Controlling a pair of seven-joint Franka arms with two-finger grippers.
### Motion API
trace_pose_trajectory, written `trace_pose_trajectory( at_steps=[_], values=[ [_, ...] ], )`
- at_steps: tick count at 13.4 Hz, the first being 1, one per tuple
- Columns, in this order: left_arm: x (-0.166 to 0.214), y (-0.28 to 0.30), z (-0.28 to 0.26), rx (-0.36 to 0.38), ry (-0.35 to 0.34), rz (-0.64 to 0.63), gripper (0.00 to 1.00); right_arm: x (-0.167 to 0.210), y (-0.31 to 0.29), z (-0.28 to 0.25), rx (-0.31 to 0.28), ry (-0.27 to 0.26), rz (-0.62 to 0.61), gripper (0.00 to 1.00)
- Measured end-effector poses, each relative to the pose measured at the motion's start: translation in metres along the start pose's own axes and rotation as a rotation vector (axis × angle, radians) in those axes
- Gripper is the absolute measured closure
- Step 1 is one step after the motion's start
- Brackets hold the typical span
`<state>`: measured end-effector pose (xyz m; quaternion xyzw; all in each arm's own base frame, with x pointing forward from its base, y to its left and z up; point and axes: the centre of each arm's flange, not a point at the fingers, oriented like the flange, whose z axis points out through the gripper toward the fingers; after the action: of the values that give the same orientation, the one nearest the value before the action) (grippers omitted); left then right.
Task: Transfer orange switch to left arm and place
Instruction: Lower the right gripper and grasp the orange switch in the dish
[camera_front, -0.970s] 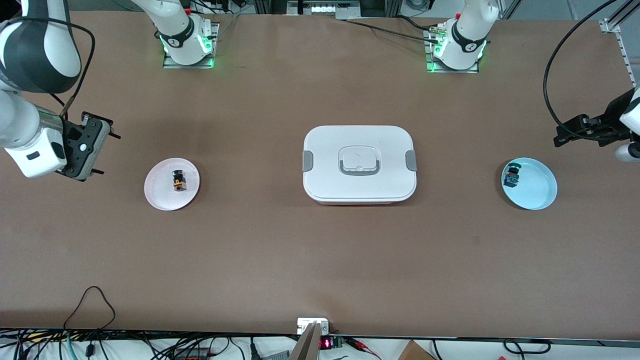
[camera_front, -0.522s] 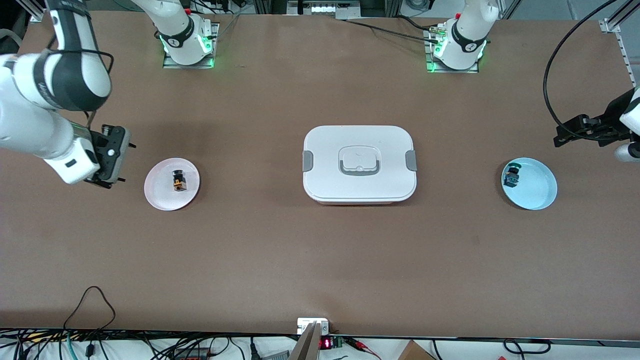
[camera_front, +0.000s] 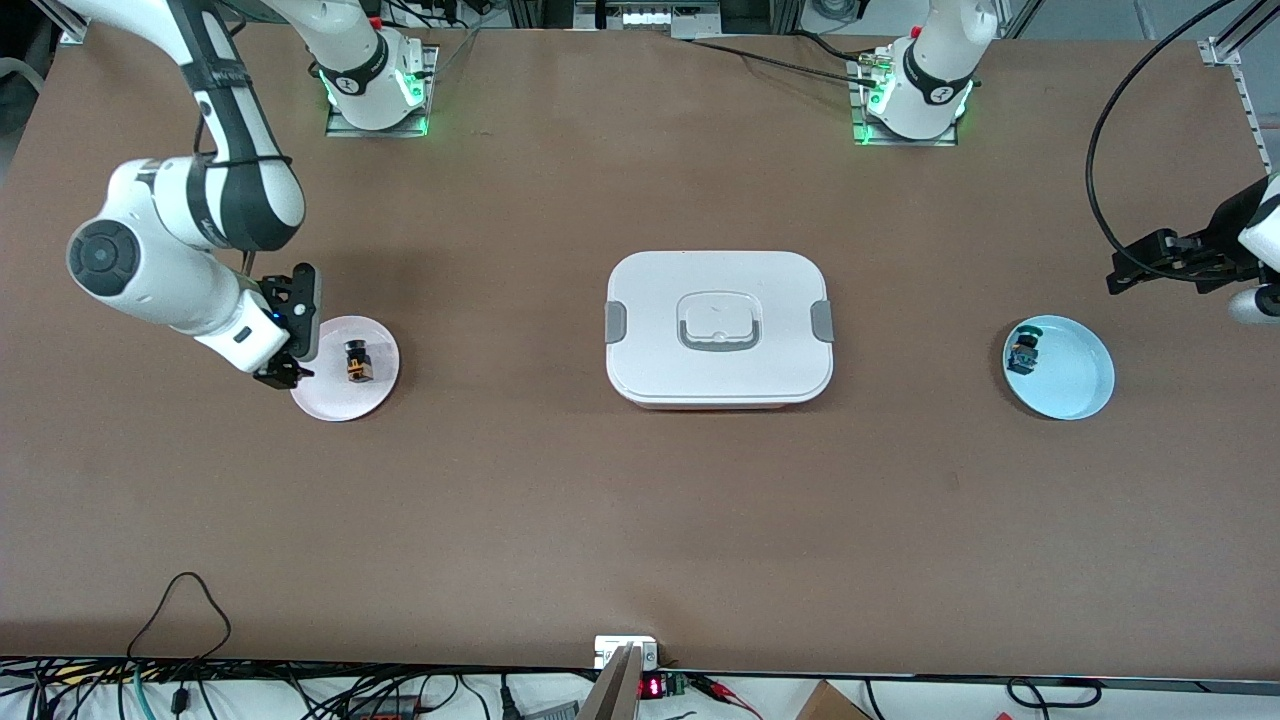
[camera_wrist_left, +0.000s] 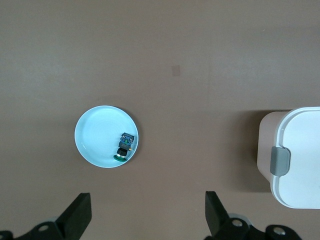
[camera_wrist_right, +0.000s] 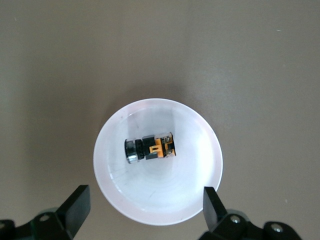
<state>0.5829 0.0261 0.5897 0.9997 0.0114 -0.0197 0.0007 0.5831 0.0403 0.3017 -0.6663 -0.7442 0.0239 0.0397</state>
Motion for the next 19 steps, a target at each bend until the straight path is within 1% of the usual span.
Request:
trace_pose_trajectory(
  at_steps=[2, 4, 6, 8, 10, 13, 16, 19],
  values=[
    [0.000, 0.001, 0.000, 0.000, 0.000, 0.002, 0.00, 0.008, 0.004, 0.022, -0.004, -0.003, -0.063, 0.00],
    [0.000, 0.001, 0.000, 0.000, 0.000, 0.003, 0.00, 0.026, 0.002, 0.041, -0.030, -0.018, -0.113, 0.00],
    [0.000, 0.004, 0.000, -0.021, 0.001, 0.003, 0.00, 0.044, -0.004, 0.057, -0.059, -0.051, -0.178, 0.00],
    [0.000, 0.008, -0.001, -0.046, 0.002, 0.005, 0.00, 0.053, -0.009, 0.066, -0.063, -0.082, -0.243, 0.00],
    [0.000, 0.011, -0.001, -0.052, 0.003, 0.009, 0.00, 0.049, -0.009, 0.067, -0.063, -0.090, -0.274, 0.00],
    [0.000, 0.015, -0.001, -0.052, 0.003, 0.015, 0.00, 0.037, -0.008, 0.072, -0.083, -0.093, -0.292, 0.00],
    [-0.002, 0.016, 0.000, -0.053, -0.013, 0.017, 0.00, 0.030, -0.016, 0.087, -0.094, -0.092, -0.289, 0.00],
    [-0.002, 0.016, 0.001, -0.053, -0.020, 0.017, 0.00, 0.021, -0.018, 0.091, -0.089, -0.091, -0.276, 0.00]
  ],
)
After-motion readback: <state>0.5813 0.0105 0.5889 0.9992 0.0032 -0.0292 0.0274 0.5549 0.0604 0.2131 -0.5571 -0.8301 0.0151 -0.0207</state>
